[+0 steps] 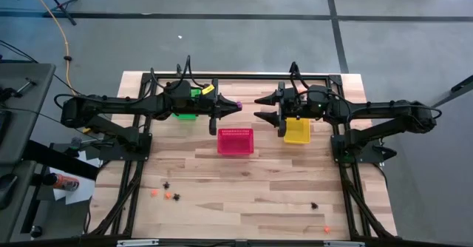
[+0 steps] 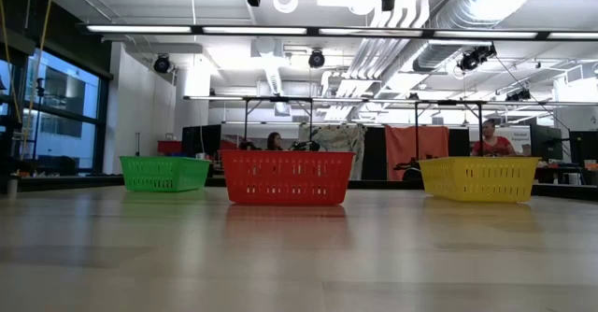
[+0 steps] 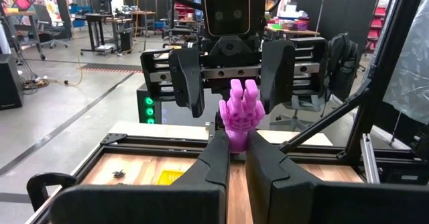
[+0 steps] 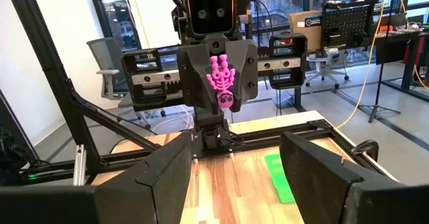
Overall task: Sort Halloween decoration
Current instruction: Put the purple skeleton toy into the green bin
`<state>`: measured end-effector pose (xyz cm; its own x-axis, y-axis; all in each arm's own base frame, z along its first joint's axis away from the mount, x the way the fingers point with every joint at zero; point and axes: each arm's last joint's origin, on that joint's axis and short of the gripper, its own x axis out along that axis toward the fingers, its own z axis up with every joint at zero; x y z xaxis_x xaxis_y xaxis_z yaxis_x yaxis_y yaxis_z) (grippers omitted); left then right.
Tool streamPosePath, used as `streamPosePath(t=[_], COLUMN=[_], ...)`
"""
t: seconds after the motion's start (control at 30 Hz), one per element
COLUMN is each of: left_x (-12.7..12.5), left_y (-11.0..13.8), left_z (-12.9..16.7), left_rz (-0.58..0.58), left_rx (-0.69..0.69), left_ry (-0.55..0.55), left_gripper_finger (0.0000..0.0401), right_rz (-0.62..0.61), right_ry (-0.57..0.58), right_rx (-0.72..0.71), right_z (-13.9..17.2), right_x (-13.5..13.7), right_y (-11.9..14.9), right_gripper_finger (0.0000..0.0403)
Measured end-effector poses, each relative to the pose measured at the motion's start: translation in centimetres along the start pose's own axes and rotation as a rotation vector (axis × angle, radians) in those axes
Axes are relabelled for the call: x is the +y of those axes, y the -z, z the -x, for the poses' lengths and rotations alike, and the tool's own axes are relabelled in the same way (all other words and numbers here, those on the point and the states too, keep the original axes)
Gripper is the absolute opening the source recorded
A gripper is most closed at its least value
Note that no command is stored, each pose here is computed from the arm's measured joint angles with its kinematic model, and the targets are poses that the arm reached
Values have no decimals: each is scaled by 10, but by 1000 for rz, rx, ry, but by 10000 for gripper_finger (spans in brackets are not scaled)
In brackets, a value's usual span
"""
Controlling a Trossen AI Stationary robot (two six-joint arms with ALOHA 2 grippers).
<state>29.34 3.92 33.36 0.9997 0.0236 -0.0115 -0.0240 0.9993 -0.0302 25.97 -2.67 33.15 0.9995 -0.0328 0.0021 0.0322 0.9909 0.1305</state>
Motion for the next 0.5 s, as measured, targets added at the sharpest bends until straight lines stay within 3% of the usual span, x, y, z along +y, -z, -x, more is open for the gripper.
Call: streamPosePath(t=[0.5], left_x=[0], left_y=[0], left_z=[0], left_rz=[-14], left_rx=[0], left_ry=[0], left_gripper_finger=[8], right_rz=[-1], right_ry=[0], right_rx=[0], right_z=[0], right_x=[0], right_y=[0], right_gripper_finger=[222])
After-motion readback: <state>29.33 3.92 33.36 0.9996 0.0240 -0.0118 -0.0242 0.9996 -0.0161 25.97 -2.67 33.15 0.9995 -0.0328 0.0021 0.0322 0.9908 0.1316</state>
